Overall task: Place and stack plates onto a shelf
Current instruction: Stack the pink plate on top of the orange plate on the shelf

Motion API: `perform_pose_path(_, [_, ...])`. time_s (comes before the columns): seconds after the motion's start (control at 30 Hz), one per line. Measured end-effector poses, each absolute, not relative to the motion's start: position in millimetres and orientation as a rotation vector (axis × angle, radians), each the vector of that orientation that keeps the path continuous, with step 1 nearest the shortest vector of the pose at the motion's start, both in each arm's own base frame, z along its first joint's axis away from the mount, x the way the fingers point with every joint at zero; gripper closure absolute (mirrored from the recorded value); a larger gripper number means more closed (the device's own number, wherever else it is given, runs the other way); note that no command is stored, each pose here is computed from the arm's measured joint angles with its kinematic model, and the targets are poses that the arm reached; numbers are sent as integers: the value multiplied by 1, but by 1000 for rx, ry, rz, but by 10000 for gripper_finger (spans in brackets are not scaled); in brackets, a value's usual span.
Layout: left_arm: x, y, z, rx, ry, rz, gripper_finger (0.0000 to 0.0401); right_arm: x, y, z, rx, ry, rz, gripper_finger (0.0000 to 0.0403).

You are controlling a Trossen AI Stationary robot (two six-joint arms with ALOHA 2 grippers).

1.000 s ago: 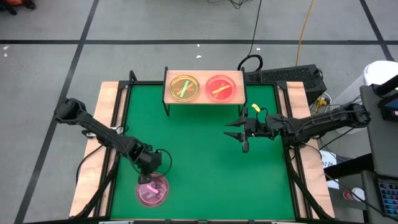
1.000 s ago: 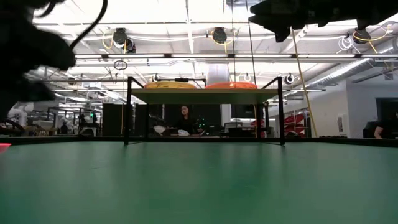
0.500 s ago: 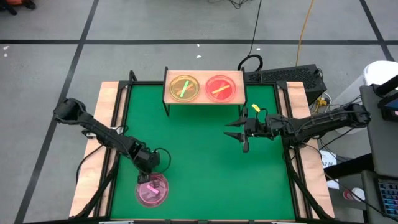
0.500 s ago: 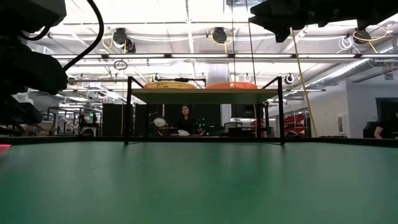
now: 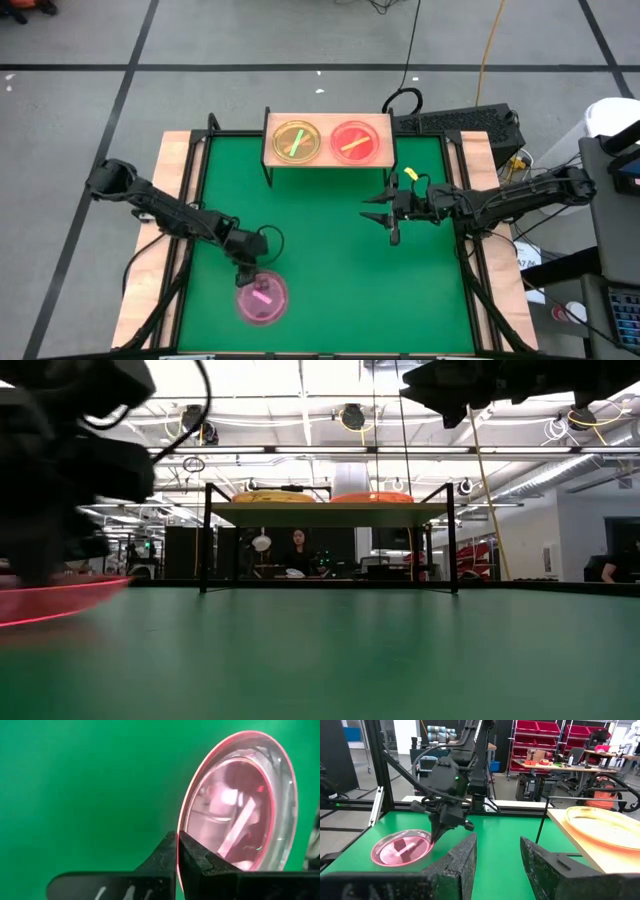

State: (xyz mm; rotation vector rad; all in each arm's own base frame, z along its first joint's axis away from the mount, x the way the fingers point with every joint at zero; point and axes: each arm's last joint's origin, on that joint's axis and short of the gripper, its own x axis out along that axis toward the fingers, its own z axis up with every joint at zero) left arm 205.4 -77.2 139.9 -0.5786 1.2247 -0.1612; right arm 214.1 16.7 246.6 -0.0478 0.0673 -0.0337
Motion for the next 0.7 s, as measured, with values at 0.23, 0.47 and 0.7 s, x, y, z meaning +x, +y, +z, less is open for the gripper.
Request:
perform_pose_path(0.23, [236, -48, 163, -584, 1026, -158, 396, 213, 17, 247, -59, 66, -33, 271])
perform_pose_path(0.47, [277, -1, 228, -419, 725, -143, 397, 200, 20, 263, -69, -17, -12, 271])
perform_pose_path(0.7, [293, 71, 308, -221, 422, 92, 397, 184, 28, 276, -85, -81, 35, 271])
